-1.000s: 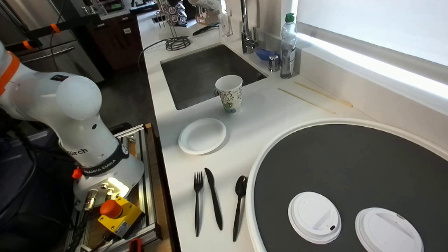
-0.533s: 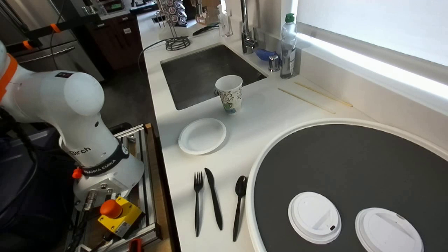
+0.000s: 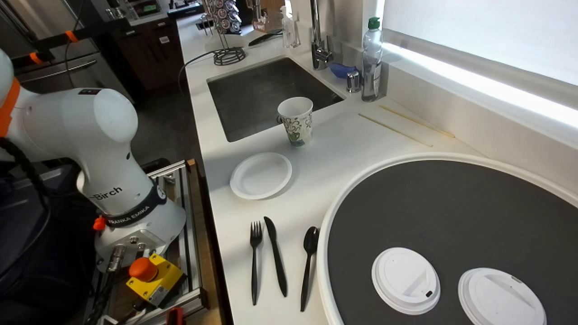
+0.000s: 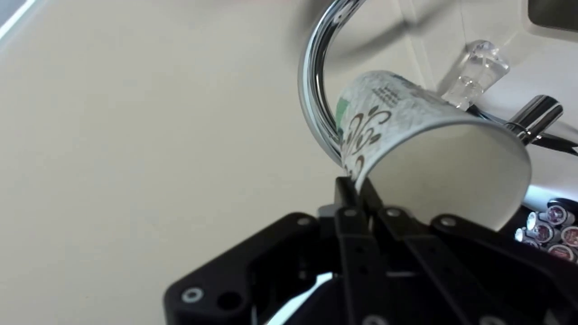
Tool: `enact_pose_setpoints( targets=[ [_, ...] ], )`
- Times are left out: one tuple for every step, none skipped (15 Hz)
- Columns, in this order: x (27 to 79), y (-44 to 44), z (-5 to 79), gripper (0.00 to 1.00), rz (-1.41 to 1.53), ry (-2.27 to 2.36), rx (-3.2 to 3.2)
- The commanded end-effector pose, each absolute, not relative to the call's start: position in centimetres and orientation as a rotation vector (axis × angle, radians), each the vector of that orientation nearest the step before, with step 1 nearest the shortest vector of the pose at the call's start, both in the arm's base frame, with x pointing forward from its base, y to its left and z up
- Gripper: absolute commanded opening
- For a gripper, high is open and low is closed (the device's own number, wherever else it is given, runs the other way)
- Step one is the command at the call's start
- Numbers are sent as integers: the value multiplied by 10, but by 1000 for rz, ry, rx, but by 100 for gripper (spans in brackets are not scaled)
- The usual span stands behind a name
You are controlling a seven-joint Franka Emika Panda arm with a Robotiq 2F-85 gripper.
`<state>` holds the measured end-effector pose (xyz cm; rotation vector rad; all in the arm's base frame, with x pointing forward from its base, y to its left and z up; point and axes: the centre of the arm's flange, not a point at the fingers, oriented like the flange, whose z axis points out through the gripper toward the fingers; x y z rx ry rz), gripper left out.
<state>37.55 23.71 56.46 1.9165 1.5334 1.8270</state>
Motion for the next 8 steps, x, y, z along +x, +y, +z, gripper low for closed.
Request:
enact_pose_setpoints(
  targets=[
    [377, 233, 538, 1, 1847, 1524, 1861],
    [378, 232, 536, 1, 1845, 1522, 1847],
    [377, 232, 535, 1, 1838, 1525, 1824],
    [377, 231, 533, 1, 1839, 1521, 1804],
    [375, 230, 531, 1, 1837, 1525, 1787],
    [375, 230, 529, 1, 1830, 1526, 1769],
    [373, 229, 527, 1, 1832, 1531, 1749],
    [372, 229, 525, 1, 1822, 1543, 1724]
  ],
)
